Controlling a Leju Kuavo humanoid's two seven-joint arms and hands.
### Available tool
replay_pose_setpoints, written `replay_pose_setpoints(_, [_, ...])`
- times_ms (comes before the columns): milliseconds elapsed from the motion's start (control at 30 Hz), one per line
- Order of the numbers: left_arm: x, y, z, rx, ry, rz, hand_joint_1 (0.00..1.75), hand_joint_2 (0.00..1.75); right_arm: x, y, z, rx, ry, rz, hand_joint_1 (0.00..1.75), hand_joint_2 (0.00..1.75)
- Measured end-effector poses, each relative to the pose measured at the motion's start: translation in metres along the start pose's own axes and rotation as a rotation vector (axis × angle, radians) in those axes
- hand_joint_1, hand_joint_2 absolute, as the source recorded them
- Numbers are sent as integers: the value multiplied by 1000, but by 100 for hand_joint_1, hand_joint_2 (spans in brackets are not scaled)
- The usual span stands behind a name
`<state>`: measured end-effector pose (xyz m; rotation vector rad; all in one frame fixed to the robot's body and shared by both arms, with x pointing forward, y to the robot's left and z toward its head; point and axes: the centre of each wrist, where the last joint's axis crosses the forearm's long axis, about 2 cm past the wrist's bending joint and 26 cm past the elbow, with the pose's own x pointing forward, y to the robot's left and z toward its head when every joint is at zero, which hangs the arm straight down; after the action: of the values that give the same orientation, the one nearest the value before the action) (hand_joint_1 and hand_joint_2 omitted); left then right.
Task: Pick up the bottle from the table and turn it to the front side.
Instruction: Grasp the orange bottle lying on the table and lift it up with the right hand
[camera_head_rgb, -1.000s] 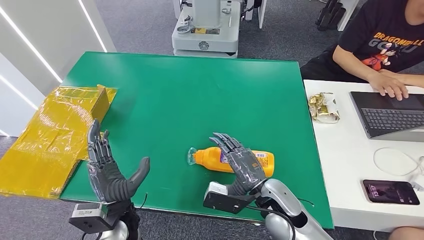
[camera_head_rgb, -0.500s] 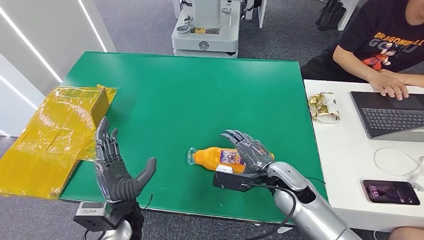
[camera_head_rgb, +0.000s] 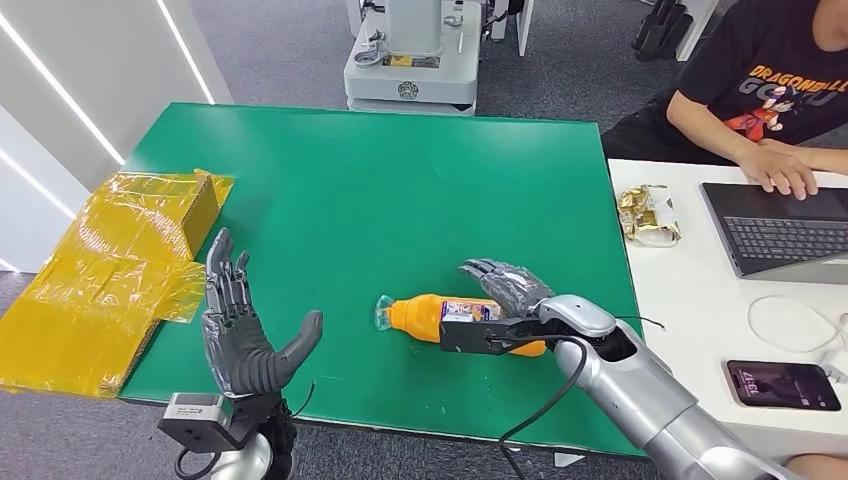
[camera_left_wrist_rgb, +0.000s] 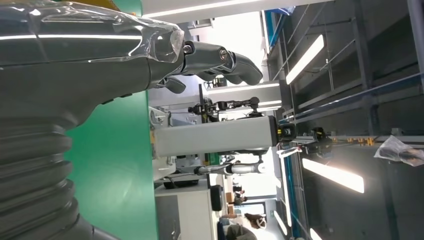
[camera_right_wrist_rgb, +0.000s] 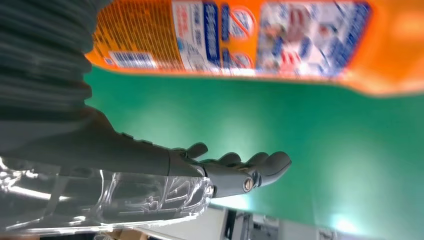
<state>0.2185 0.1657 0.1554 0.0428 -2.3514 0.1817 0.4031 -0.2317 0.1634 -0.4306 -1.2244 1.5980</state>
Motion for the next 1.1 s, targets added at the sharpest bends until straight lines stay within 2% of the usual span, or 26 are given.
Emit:
replay_pose_setpoints(367, [-1,0,1,8,9,0,0,175,-16,4,0,125,44,51,0,175])
replay_pose_setpoints(767, [-2,2,-1,21,15,-5,0,175,-25,13,0,148,115,89,0,175])
replay_pose_setpoints(800, [-2,2,-1,21,16,-6,0,175,-26,14,1,150,119,90,11,175])
replay_pose_setpoints(900, [-2,2,-2,20,15,-9,0,175,-27,20,2,151,125,89,128,175])
replay_pose_setpoints(933, [-2,1,-2,20,15,-9,0,175,-28,21,2,152,124,87,158,175])
replay_pose_setpoints(1100, [-2,2,-2,28,17,-11,0,175,-29,26,3,124,117,85,173,175])
